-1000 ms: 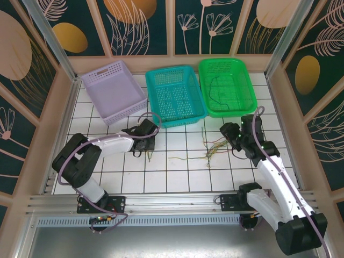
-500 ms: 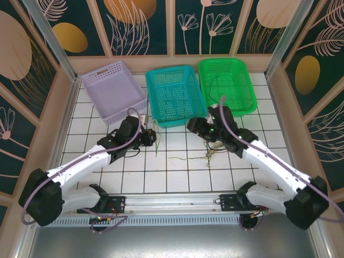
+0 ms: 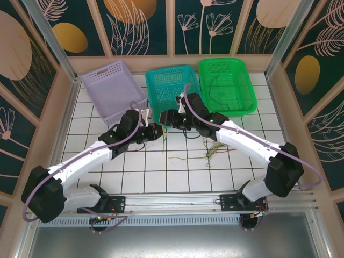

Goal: Untangle the cables

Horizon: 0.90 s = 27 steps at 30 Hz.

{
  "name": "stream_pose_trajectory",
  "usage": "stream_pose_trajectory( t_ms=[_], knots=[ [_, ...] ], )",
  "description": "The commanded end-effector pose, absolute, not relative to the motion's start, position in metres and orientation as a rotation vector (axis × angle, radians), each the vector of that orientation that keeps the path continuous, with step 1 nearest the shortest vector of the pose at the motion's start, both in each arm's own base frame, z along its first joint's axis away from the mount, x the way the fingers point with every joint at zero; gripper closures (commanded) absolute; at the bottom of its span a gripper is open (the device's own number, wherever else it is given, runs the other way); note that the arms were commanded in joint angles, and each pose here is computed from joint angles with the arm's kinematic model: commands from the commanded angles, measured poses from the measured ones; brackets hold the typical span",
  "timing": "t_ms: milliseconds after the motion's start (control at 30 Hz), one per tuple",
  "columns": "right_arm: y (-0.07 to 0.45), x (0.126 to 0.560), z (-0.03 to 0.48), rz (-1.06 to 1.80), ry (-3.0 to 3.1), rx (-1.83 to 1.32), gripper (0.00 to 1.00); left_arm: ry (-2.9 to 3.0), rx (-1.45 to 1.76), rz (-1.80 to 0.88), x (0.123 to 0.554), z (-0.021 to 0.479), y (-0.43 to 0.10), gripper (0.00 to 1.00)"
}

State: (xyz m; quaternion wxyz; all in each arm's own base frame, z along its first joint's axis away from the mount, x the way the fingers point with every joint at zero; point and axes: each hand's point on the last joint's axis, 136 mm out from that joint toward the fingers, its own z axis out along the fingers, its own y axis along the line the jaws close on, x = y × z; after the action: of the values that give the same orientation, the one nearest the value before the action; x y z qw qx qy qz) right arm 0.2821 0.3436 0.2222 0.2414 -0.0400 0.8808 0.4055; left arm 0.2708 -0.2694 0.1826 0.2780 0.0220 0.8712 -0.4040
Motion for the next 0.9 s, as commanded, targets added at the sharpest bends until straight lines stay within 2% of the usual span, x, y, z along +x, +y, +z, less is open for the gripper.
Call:
stream_pose_trajectory(
  t_ms=[0,167,300,333,467,633,767,867],
  knots=[
    [0.352,0.286,0.238,1.135,2.363,-0.164,0.52,2.298,0.08,-1.143,0.273,0.199,-0.28,1.0],
    [0.354,0.293,0.228,1.099,2.388,-0.147,0.68,2.295,0.079,-1.14,0.273,0.2,-0.279,1.0],
    [0.345,0.297,0.222,1.037,2.403,-0.105,0.97,2.287,0.053,-1.135,0.275,0.203,-0.278,1.0],
    [0.337,0.299,0.221,1.003,2.401,-0.075,1.0,2.283,0.035,-1.133,0.276,0.205,-0.276,1.0],
    [0.291,0.303,0.219,0.915,2.386,0.11,1.0,2.277,-0.137,-1.066,0.288,0.207,-0.261,1.0],
    [0.236,0.293,0.209,0.952,2.379,0.401,1.0,2.143,-0.424,-1.093,0.303,0.228,-0.241,1.0],
    [0.208,0.27,0.179,1.05,2.439,0.725,1.0,1.921,-0.667,-1.187,0.313,0.252,-0.218,1.0],
    [0.21,0.248,0.156,1.182,2.482,0.91,1.0,1.723,-0.784,-1.341,0.317,0.272,-0.208,1.0]
  ],
)
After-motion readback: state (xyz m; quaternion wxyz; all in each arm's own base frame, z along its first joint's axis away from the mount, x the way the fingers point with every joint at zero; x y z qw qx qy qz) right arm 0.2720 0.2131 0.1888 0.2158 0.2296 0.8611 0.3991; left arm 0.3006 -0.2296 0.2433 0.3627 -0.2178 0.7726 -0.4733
